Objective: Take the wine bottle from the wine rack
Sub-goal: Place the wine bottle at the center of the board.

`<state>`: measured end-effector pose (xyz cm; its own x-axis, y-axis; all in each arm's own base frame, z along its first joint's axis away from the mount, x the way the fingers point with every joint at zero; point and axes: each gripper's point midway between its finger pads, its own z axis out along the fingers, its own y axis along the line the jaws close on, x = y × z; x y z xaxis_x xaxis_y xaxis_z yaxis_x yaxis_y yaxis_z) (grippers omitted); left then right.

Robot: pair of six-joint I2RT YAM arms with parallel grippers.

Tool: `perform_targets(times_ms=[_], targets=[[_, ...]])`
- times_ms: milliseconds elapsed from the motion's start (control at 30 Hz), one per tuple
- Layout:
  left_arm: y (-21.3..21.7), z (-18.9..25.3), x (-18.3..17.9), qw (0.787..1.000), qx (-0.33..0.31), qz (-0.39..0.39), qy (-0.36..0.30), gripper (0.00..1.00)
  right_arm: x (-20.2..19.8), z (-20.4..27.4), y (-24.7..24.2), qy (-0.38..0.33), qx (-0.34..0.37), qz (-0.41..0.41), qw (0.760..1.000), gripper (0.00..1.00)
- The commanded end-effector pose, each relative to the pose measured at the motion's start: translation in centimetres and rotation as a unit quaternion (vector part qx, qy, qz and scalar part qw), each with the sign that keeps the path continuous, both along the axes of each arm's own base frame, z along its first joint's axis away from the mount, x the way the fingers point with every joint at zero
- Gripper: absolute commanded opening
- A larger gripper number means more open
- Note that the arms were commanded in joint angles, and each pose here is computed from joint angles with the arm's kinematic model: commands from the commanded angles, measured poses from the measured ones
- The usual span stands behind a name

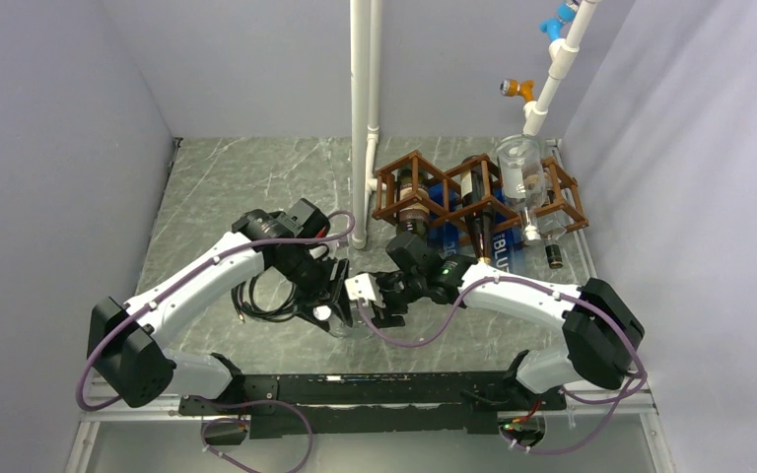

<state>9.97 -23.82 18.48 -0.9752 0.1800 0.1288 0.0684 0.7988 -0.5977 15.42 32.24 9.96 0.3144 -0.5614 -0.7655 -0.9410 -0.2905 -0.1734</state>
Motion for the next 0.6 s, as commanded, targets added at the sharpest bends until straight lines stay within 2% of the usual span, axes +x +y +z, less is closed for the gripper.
perform_targets(times_ms=[0, 133, 267, 567], targets=[[-1.1, 3.0, 0.6, 0.997, -0.061, -0.008, -0.036, 0.63, -0.5, 0.1, 0.3, 0.020, 0.012, 0.006, 1.000, 0.67], [-0.9, 3.4, 0.7, 0.997, -0.063, -0.011, -0.044, 0.68, -0.3, 0.4, 0.2, 0.025, 0.016, 0.001, 1.000, 0.68], [-0.8, 3.9, 0.7, 0.996, -0.070, -0.013, -0.052, 0.77, 0.1, 0.8, 0.0, 0.030, 0.019, -0.005, 0.999, 0.71], [-0.6, 4.4, 0.8, 0.994, -0.082, -0.011, -0.076, 0.83, 0.5, 1.7, -0.4, 0.032, 0.024, -0.014, 0.999, 0.76]])
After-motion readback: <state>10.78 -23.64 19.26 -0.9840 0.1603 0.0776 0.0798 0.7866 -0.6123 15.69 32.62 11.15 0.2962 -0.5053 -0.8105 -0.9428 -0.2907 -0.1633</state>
